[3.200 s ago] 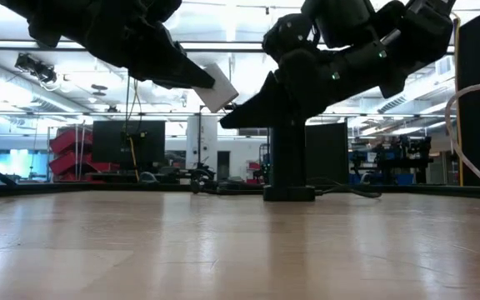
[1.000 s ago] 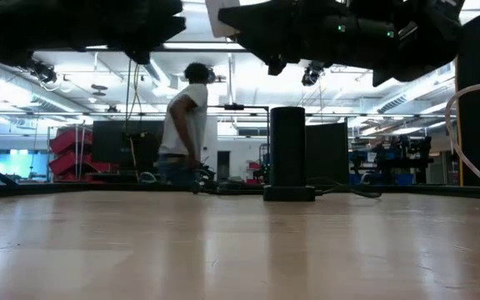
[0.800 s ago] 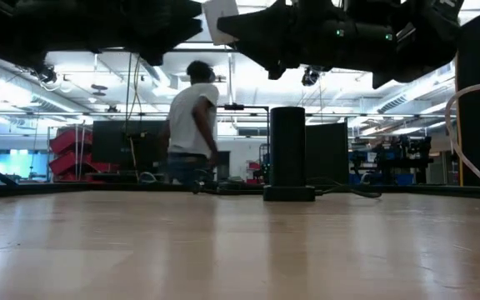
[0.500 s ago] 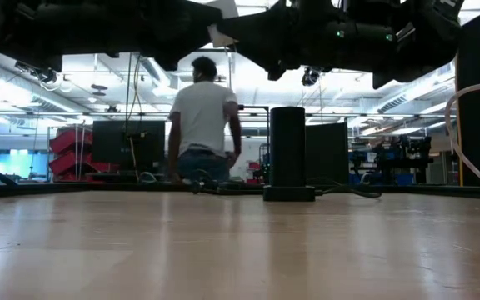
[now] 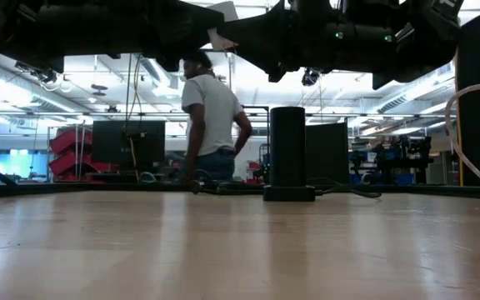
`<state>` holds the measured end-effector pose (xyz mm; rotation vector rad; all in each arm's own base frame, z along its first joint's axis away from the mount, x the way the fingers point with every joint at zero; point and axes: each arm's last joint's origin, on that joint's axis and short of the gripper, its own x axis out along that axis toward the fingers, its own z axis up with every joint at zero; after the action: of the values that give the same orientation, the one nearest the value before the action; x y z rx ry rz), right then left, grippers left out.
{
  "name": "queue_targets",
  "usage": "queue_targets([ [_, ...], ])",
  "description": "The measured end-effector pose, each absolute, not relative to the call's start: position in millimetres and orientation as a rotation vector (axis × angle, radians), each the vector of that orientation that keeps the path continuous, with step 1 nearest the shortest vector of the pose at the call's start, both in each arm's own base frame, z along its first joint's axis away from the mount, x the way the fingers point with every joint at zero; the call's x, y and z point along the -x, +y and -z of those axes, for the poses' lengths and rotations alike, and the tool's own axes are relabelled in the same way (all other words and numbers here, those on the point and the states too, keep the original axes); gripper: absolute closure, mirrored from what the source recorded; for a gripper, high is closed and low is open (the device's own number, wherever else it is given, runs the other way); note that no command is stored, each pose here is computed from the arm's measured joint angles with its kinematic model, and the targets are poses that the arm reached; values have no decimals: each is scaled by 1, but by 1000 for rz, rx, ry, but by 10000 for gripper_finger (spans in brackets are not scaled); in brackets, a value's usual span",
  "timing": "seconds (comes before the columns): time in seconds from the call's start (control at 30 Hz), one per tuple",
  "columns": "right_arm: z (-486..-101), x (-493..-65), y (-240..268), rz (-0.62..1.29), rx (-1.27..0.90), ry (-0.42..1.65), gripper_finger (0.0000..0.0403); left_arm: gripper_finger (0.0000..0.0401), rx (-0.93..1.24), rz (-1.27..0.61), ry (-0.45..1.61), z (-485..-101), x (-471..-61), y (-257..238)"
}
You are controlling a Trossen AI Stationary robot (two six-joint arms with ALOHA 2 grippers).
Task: Insert USB
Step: Insert the pink USB cable into the white charger adapter
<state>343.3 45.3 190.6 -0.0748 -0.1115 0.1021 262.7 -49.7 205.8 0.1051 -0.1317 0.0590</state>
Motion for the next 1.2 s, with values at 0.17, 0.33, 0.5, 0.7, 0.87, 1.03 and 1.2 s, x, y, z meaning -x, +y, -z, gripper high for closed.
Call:
queue_targets([
  [0.17, -190, -343, 45, -106, 78, -108, 316, 309, -115, -53, -133, -206, -263, -50],
  [0.33, -190, -343, 45, -106, 78, -107, 316, 309, -127, -53, -131, -206, -263, -50],
  [0.5, -187, -344, 45, -95, 81, -75, 306, 309, -145, -52, -112, -204, -263, -50],
  [0.7, -187, -342, 45, -68, 60, -9, 200, 309, -166, -97, -75, -213, -255, -47],
  [0.87, -201, -331, 46, -44, 50, 85, 146, 309, -167, -89, -47, -224, -243, -51],
  [1.03, -226, -309, 56, -3, 72, 167, 135, 309, -171, -76, -6, -228, -236, -54],
  [1.2, -245, -270, 71, -40, 44, 333, 157, 309, -170, -73, -3, -228, -234, -55],
])
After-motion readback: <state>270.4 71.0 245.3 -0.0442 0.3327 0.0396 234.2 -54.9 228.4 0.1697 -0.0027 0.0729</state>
